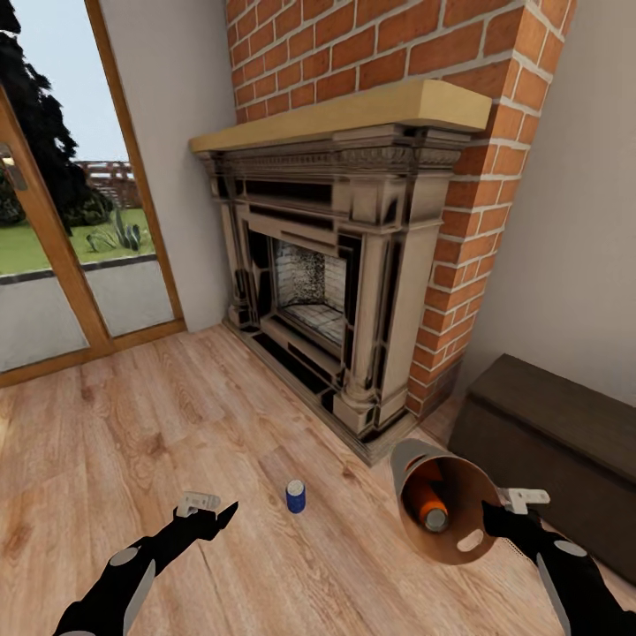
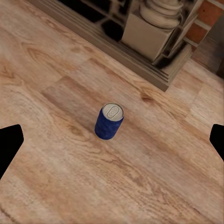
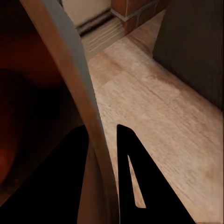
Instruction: Put the three can of soda from the living room inside the tash can in the kitchen.
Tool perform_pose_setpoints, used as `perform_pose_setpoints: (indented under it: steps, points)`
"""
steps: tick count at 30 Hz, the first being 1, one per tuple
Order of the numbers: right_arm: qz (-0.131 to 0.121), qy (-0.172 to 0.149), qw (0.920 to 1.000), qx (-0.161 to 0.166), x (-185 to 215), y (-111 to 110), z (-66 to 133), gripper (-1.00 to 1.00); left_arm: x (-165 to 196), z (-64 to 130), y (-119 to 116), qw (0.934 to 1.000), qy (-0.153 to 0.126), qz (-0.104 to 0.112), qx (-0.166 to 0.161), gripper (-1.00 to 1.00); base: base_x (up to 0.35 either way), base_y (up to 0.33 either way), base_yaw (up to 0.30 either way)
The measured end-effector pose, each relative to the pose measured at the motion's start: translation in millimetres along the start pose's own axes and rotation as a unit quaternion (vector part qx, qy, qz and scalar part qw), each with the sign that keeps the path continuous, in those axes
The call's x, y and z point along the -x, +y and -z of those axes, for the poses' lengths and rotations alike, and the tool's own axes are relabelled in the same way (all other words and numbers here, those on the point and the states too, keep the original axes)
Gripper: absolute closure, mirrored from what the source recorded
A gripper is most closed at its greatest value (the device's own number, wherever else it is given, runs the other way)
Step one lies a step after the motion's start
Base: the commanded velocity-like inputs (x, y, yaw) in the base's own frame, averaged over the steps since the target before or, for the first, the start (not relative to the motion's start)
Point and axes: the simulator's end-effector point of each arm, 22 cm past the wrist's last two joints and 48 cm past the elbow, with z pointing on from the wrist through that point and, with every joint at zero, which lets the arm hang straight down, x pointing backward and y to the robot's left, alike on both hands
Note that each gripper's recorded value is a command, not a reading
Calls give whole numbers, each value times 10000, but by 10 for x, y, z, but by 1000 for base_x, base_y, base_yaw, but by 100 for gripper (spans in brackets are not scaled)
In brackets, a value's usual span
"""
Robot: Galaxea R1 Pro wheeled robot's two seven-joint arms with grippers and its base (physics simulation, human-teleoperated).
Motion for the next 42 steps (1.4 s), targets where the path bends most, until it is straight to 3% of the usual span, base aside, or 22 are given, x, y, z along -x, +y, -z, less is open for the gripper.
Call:
perform_pose_setpoints:
  steps: [3,11,26,33,42]
  points:
    - [-86,-8,9998,166,-2,33,13,100,0,0,-1,10000,0,-1,0,-100,95,0,0]
    - [-283,-54,9994,195,-3,-34,44,100,-2,-1,12,10000,5,-9,31,-100,267,0,0]
    - [-320,-105,9992,221,38,-7,60,100,44,10,95,9997,-31,-46,244,-100,160,28,-107]
    - [-316,-145,9991,227,77,5,75,100,24,-53,-147,9992,96,-394,-37,-100,104,62,-192]
    - [-216,-406,9987,199,203,3,90,100,-135,-49,-225,9988,273,-376,-124,-100,-36,-119,-123]
